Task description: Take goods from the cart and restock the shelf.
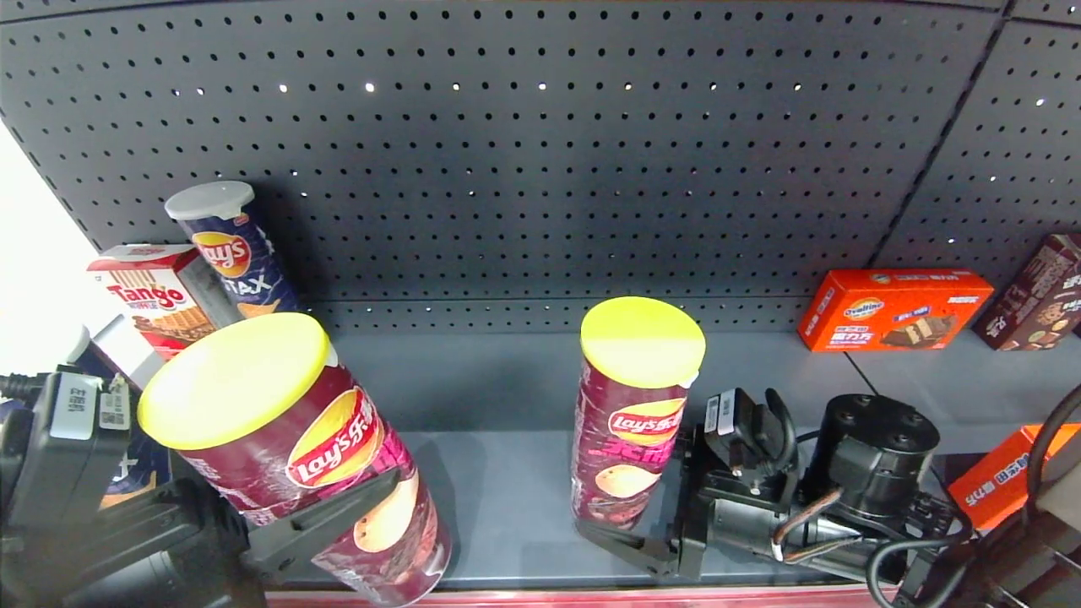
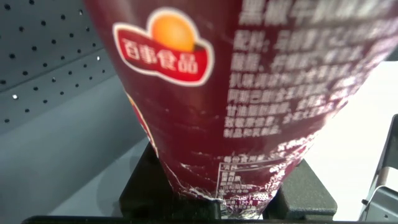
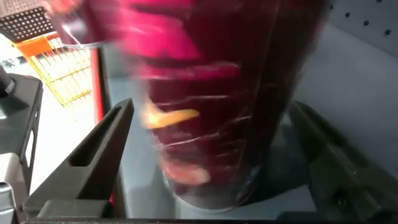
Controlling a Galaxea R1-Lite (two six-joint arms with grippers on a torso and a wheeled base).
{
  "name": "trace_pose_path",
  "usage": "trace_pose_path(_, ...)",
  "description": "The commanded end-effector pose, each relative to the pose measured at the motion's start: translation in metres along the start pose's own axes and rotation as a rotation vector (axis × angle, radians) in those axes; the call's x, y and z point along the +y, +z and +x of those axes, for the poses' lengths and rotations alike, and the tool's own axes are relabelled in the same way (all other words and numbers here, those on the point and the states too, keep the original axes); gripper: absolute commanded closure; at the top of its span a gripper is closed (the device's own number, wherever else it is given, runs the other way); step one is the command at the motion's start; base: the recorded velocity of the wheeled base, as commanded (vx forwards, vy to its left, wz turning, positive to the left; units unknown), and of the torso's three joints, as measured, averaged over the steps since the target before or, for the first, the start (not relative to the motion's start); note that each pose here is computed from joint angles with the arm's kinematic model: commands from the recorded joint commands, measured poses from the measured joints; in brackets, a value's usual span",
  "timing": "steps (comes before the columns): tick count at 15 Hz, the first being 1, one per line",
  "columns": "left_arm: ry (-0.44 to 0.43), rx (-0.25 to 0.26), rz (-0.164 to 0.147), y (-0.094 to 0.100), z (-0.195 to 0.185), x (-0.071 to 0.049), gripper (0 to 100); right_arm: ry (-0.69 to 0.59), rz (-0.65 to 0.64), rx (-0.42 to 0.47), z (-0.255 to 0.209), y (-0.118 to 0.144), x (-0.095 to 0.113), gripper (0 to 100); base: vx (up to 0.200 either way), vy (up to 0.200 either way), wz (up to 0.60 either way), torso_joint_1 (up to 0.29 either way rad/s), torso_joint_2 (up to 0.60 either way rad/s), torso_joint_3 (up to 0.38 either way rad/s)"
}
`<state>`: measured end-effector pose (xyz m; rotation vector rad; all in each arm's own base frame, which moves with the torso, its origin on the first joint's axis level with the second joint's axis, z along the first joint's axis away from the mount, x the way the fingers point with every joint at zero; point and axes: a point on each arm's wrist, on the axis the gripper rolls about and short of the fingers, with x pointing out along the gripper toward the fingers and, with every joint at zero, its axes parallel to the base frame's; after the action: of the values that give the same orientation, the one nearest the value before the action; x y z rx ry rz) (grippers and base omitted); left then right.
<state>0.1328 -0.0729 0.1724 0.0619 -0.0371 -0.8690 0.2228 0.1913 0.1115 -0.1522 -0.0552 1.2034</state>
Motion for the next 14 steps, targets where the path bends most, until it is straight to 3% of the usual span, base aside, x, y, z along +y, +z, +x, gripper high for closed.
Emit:
trace_pose_path(1,-0.002,0.002,-0.001,-0.001,0.0,0.0,100,-0.028,-0.013,-0.018,-0.009,0.009,0.001,0,0.0,0.0,0.0,0.0,0.0,0.0)
trace_pose_path(5,-0.005,0.008,-0.004,-0.002,0.0,0.0,100,-0.057,-0.045,-0.069,-0.024,0.028,0.002,0,0.0,0.0,0.0,0.0,0.0,0.0)
trace_pose_path(10,-0.006,0.011,-0.006,-0.003,0.0,-0.001,100,-0.067,-0.059,-0.09,-0.057,0.041,0.02,0,0.0,0.0,0.0,0.0,0.0,0.0)
trace_pose_path(14,-0.004,0.013,-0.005,-0.004,-0.001,-0.001,100,-0.174,-0.091,-0.118,-0.116,0.051,0.036,0,0.0,0.0,0.0,0.0,0.0,0.0)
